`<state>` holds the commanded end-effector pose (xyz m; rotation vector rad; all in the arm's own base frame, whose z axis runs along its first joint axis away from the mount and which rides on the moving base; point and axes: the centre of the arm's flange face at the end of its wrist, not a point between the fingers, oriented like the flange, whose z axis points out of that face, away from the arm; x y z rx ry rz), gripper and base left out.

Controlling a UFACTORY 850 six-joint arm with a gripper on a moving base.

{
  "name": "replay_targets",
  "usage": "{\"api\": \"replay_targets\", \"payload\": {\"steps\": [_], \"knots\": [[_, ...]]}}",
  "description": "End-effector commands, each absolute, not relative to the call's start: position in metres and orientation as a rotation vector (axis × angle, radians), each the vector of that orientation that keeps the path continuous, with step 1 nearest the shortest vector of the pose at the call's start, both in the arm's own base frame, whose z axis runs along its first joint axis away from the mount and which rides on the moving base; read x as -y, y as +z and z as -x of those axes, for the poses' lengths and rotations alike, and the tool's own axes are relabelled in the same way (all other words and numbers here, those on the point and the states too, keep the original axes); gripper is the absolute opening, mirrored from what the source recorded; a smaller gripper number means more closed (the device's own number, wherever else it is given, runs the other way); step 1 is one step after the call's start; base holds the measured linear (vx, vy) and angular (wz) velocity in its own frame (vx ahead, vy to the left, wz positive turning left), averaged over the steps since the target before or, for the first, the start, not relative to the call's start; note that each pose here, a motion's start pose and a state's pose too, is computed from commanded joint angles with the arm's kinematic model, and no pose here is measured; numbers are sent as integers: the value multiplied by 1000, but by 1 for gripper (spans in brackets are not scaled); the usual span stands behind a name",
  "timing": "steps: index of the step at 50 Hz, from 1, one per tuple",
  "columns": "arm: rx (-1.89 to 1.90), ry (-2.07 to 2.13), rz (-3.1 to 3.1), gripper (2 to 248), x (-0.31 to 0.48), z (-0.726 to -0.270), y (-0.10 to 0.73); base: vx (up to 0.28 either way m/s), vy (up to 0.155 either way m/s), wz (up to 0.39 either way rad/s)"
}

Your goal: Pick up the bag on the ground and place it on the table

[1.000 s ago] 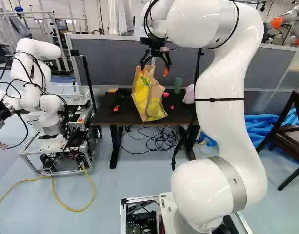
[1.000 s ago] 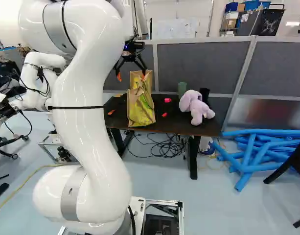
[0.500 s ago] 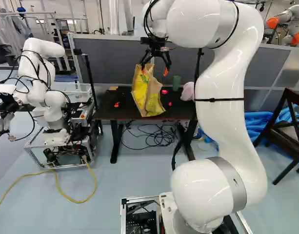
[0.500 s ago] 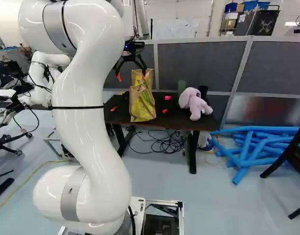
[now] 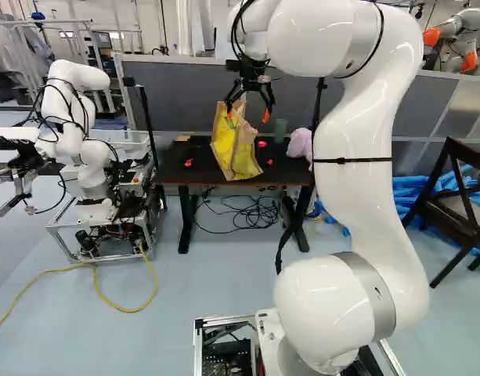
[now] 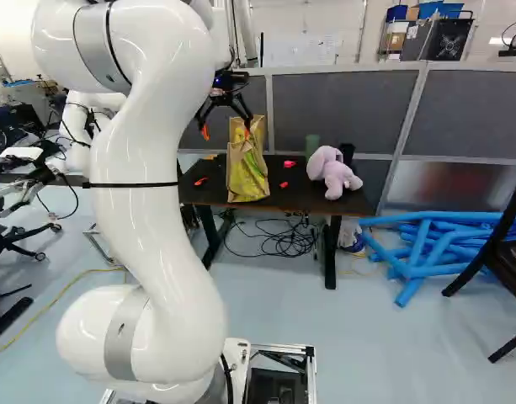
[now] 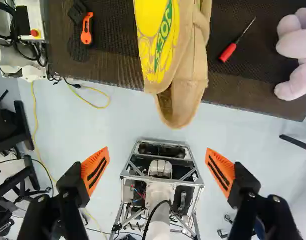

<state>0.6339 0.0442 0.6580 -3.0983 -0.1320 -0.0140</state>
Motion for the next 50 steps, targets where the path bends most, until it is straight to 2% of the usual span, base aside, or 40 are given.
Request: {"api": "replay_targets", "payload": {"steps": [50], "knots": [[132,-14,3098,247,-44,-634,658,-109,-4,4]]}}
